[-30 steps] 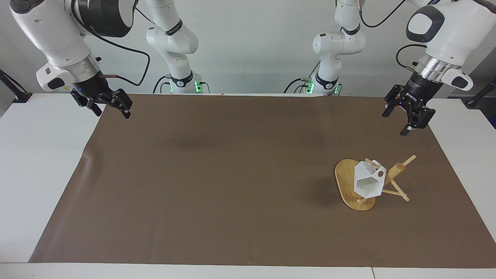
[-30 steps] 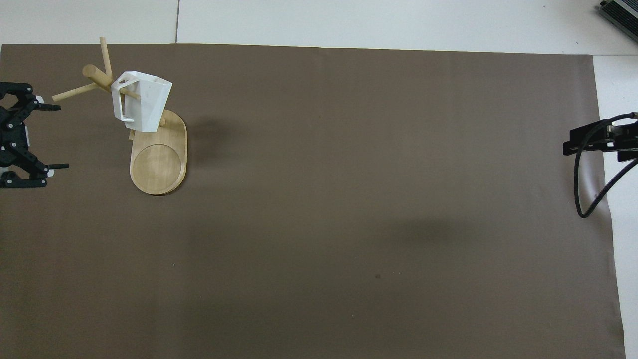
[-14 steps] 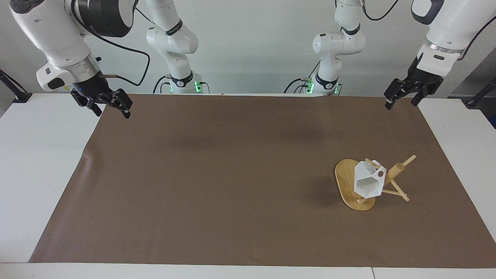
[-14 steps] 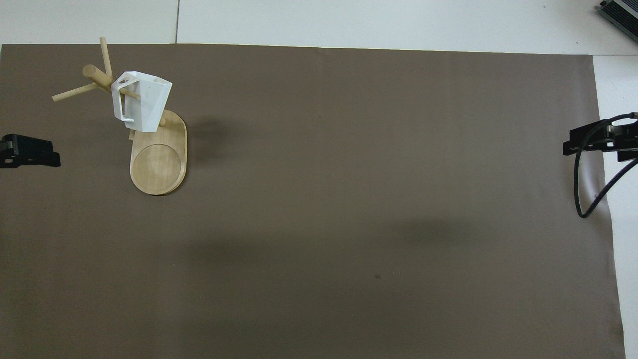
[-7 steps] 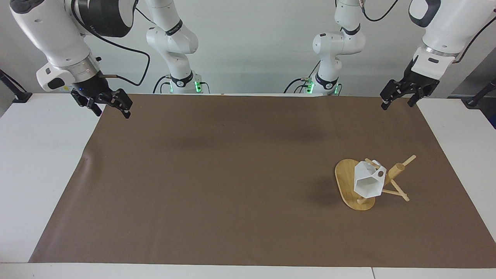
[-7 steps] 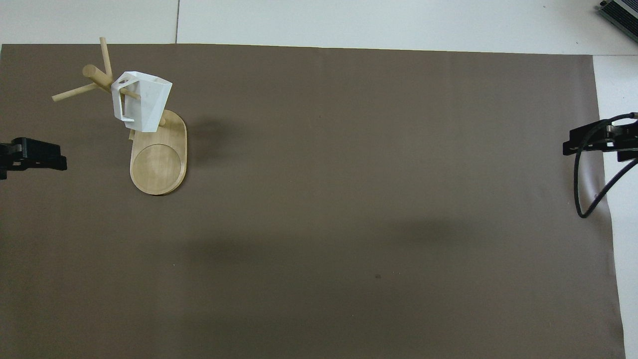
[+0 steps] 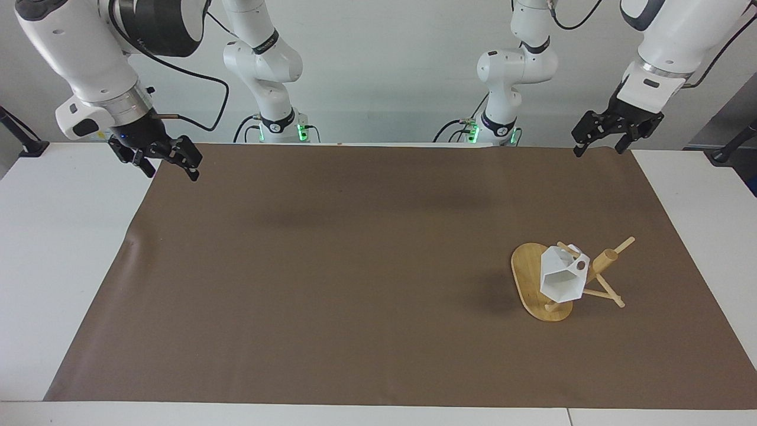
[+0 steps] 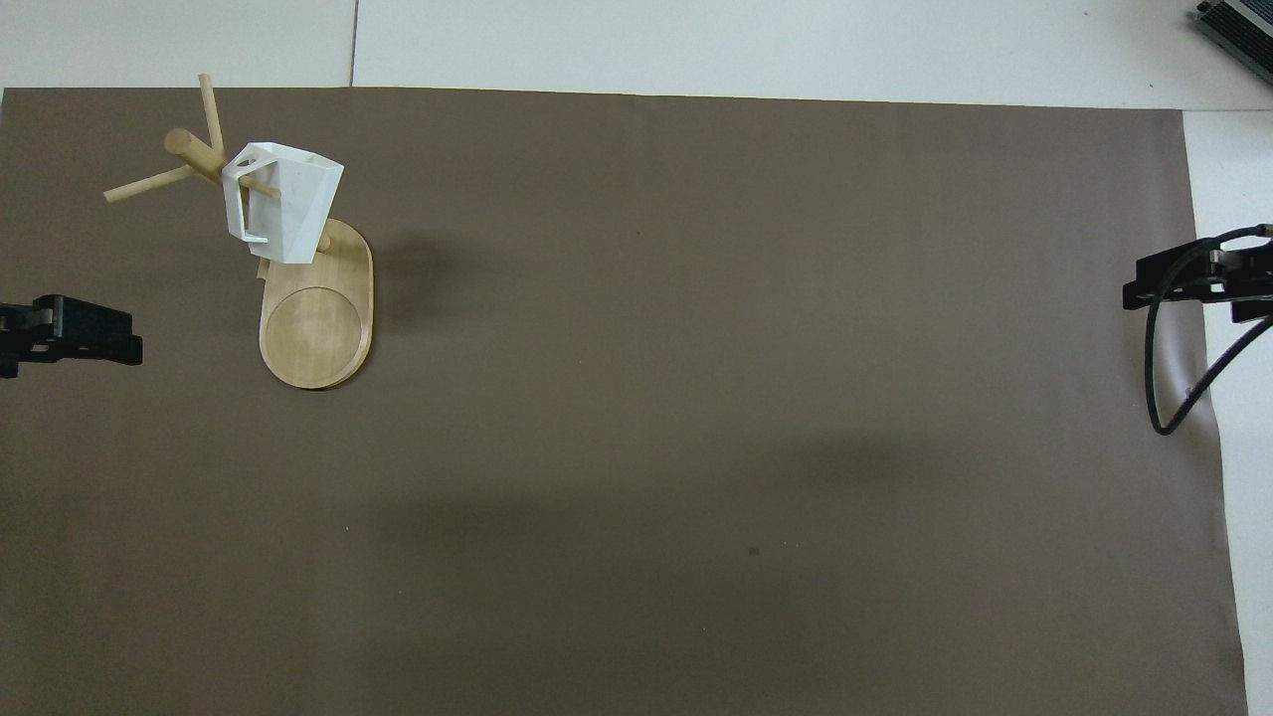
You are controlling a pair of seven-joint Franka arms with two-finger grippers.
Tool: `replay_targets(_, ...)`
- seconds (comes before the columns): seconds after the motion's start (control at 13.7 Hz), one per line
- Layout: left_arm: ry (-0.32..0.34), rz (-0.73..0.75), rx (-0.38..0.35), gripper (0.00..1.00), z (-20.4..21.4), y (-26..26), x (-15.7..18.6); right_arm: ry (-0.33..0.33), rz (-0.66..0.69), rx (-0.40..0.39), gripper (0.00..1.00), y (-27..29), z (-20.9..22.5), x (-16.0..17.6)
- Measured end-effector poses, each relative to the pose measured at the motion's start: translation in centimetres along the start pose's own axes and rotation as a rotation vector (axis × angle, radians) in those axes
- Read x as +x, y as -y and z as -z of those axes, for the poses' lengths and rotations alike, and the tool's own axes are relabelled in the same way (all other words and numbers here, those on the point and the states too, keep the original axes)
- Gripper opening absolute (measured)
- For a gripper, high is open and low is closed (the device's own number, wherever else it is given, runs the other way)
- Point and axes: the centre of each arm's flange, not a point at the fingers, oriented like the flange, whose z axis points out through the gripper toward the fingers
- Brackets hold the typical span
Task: Hang cup on rack
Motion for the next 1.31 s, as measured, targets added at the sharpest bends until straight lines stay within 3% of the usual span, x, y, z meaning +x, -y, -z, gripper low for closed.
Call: replay_targets(1.31, -0.01, -0.006, -0.006, 1.0, 0.12, -0.15, 0.07, 0.0, 0.0, 0.0, 1.0, 0.01, 0.0, 0.0)
